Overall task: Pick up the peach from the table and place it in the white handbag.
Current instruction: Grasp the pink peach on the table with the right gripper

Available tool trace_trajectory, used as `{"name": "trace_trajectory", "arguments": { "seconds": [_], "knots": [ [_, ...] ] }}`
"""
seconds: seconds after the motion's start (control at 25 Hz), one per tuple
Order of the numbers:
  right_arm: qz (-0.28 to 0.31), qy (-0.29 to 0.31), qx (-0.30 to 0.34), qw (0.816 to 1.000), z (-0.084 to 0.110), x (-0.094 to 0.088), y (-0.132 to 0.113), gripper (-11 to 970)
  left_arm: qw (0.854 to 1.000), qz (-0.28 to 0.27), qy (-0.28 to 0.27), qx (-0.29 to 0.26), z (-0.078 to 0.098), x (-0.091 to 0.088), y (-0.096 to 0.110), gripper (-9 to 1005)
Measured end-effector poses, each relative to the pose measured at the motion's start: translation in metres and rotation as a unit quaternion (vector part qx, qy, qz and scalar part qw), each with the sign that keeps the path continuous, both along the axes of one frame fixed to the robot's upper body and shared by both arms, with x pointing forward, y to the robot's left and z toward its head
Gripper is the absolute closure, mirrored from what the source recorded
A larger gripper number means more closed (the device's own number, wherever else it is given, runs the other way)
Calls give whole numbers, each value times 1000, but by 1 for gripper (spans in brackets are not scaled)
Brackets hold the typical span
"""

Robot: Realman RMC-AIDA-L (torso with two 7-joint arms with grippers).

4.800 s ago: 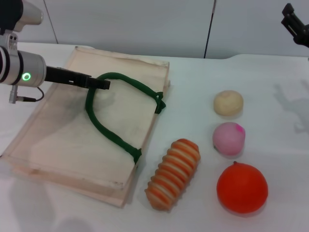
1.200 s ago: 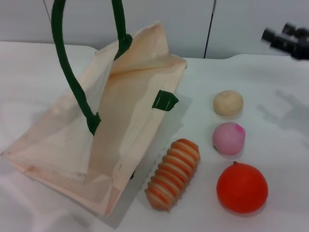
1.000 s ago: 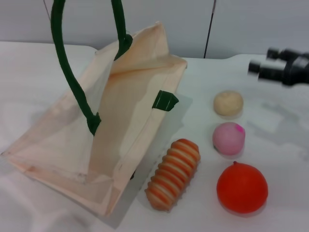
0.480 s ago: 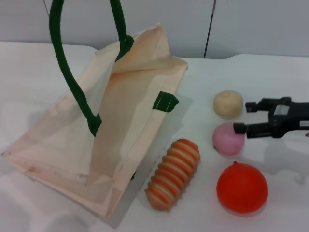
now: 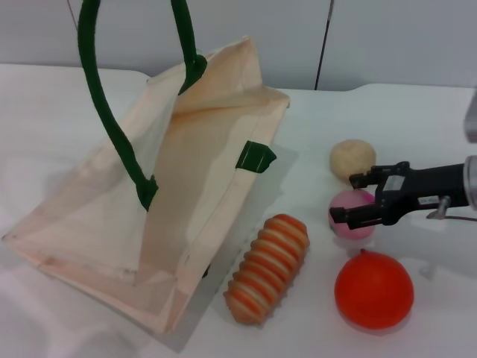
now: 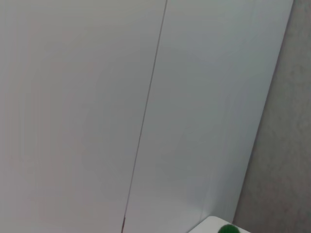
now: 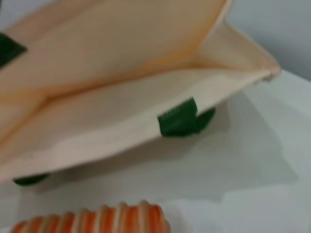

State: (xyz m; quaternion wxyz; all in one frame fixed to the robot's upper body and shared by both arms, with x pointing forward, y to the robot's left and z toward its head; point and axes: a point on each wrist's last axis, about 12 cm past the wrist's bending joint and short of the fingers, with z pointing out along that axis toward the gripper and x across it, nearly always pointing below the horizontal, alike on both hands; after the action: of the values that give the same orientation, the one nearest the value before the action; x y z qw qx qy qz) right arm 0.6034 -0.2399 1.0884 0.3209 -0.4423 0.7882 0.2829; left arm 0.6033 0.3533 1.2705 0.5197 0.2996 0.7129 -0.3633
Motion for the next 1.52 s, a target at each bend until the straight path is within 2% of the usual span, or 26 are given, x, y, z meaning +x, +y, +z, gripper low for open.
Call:
{"name": "trace_trajectory", "arguments": {
  "seconds": [0.28, 0.84, 1.0, 1.52],
  "knots": [
    [-26, 1, -31, 999, -9, 5, 0, 64, 1000, -3, -4, -1, 2, 2, -2, 823],
    [-8, 1, -54, 998, -12, 4, 3, 68, 1000, 0, -1, -3, 0, 0, 0, 811],
    [-4, -1, -61, 998, -11, 5, 2, 174, 1000, 0, -2, -4, 0, 0, 0, 808],
    [5, -12, -65, 998, -11, 5, 2, 307, 1000, 1, -2, -4, 0, 0, 1, 797]
  ]
}}
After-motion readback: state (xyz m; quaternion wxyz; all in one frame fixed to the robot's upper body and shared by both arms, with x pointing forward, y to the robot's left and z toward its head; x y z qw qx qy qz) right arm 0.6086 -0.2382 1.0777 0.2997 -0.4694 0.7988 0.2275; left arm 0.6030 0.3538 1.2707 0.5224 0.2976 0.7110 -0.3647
